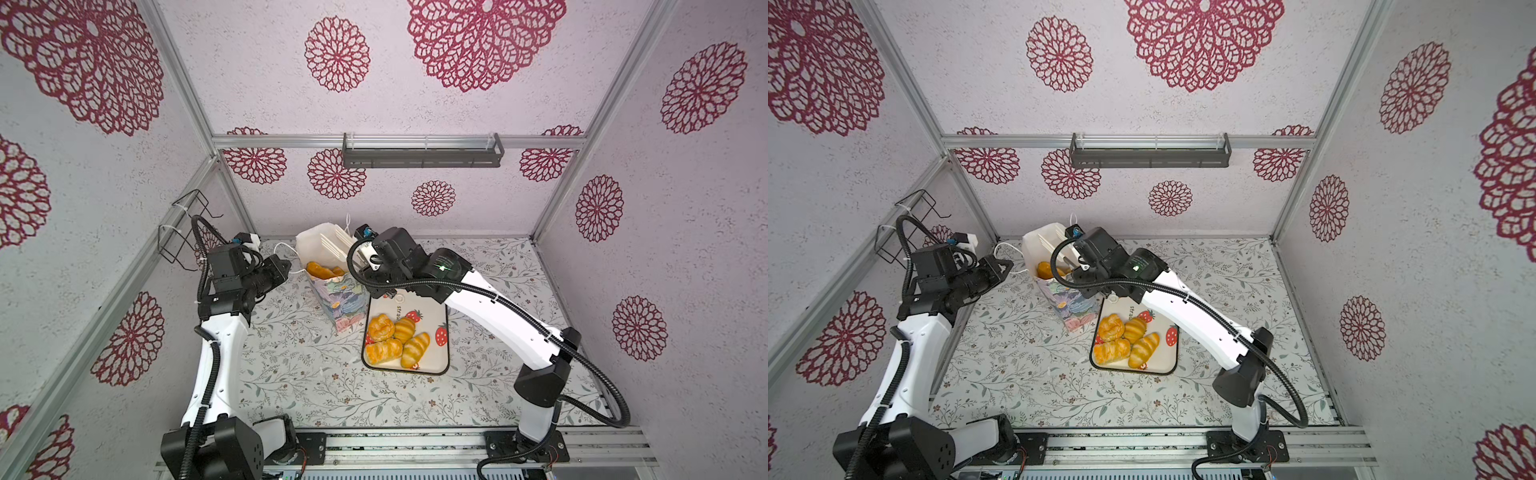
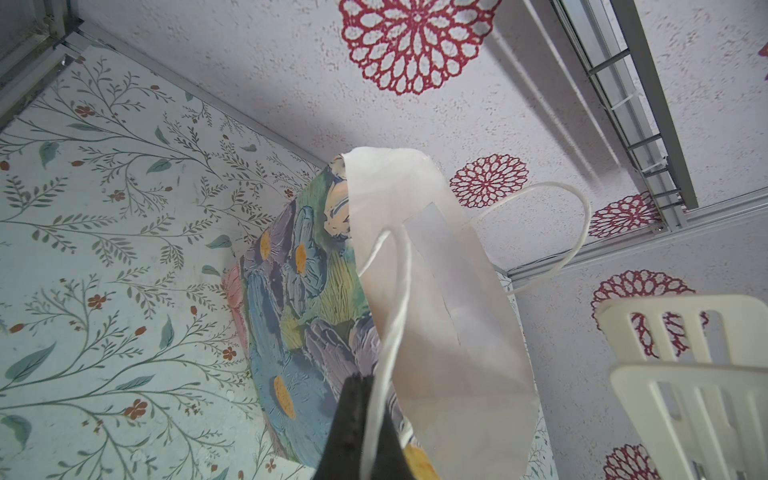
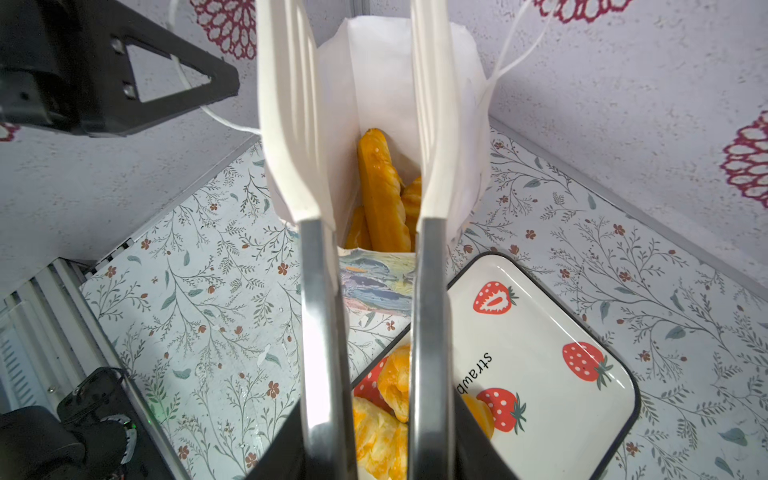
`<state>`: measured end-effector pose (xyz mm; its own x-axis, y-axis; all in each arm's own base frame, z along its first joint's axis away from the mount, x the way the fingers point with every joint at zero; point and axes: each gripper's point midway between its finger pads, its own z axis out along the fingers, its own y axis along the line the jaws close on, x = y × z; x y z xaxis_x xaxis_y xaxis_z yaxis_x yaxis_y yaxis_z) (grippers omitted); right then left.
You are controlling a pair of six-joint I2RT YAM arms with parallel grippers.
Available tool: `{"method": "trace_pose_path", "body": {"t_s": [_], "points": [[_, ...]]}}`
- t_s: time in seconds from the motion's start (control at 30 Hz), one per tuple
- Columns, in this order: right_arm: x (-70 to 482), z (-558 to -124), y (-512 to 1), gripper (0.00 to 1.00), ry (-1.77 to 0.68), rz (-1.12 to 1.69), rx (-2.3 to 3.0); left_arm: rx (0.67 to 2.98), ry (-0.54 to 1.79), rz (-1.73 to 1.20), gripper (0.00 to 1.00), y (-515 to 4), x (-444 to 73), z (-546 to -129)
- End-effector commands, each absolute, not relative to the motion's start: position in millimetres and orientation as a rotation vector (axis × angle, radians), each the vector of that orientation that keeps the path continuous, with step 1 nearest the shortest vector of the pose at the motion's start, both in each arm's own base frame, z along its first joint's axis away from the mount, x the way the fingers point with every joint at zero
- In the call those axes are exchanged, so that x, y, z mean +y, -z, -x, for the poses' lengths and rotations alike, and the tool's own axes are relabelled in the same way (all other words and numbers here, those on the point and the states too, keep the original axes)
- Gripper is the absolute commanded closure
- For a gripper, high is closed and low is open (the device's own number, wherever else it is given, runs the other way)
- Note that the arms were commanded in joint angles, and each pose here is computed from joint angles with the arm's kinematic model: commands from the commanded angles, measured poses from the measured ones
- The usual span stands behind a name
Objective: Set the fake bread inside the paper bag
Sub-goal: 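Release the twisted bread into the bag and withdraw the right tongs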
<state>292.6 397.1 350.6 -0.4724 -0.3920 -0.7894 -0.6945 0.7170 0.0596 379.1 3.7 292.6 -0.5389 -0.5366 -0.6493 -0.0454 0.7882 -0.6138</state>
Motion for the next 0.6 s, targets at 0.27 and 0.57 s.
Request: {"method": "trace_pose_path", "body": {"t_s": [0.27,0.57], "points": [[342.8,-282.6,-396.2,0.59,-0.447,0.674,2.033,2.041,0.671,0.429,1.00,-297.4,7.2,-378.5],[309.4,-273.5,-376.9,0.58,-0.422,0.611,2.088,2.039,0.672,0.425,1.00,-298.4,6.5,-377.9]]}}
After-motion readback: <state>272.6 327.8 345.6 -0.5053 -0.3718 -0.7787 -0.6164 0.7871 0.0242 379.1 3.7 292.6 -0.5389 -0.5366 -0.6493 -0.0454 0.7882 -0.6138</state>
